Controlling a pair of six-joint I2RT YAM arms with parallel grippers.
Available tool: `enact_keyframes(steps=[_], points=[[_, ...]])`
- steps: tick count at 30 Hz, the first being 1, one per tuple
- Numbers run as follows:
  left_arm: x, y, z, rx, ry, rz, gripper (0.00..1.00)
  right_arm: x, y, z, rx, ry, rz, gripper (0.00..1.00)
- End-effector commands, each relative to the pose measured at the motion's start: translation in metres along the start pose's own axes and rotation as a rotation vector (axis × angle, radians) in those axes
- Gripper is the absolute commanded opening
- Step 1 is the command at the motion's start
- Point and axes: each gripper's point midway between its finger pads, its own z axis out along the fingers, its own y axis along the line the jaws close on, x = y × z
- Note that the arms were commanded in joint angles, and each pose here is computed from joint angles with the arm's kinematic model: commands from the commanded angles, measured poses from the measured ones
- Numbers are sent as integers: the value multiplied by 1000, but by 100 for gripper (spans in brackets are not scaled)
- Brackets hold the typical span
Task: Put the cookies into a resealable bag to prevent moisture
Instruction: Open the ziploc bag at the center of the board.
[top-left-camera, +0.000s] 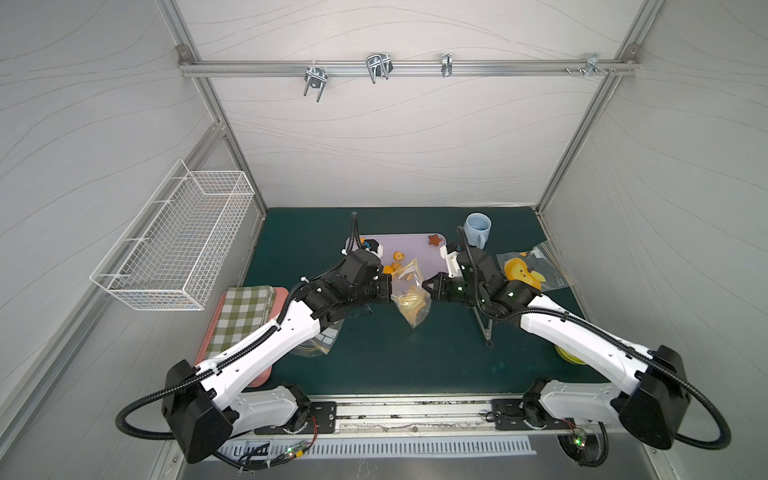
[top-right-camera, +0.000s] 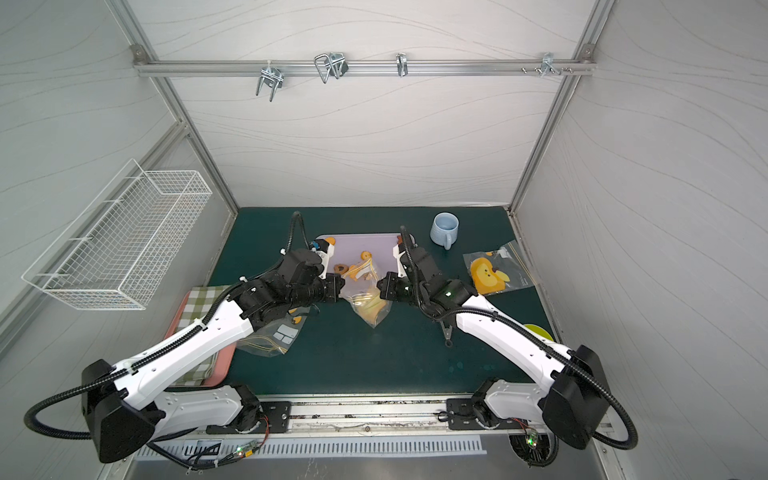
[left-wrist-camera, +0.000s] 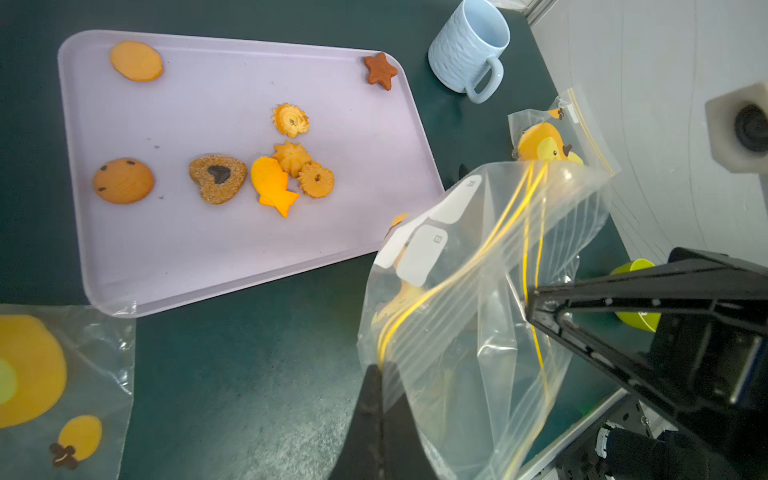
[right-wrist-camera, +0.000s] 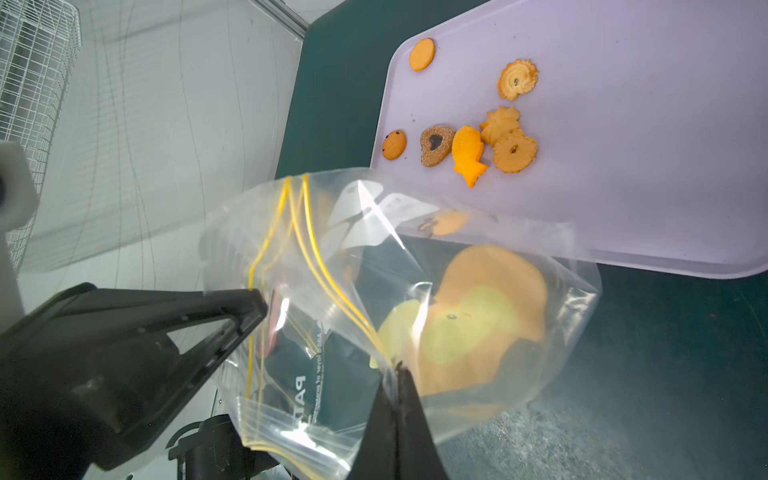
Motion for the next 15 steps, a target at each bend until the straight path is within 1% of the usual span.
enact_keyframes(steps=[1,4,6,7,9,12,15], points=[[-20,3,-17,-67,-38,33,0,-16,19,-13,-54,-45,-80,24],[-28,10,-26,-146,-20,70,0,-29,38,-27,-114,-101,-149,50],[-37,17,-35,-213,-19,104,0,-39,37,-38,-92,-156,-170,62],[-43,20,-40,-249,-18,124,0,-42,33,-43,-65,-178,-180,72],[-55,29,-51,-331,-20,166,0,-44,16,-53,18,-208,-191,98],[-74,49,-68,-417,-24,159,0,-37,-20,-61,154,-209,-209,99],[-92,77,-80,-484,-30,113,0,-26,-58,-69,256,-199,-187,99]])
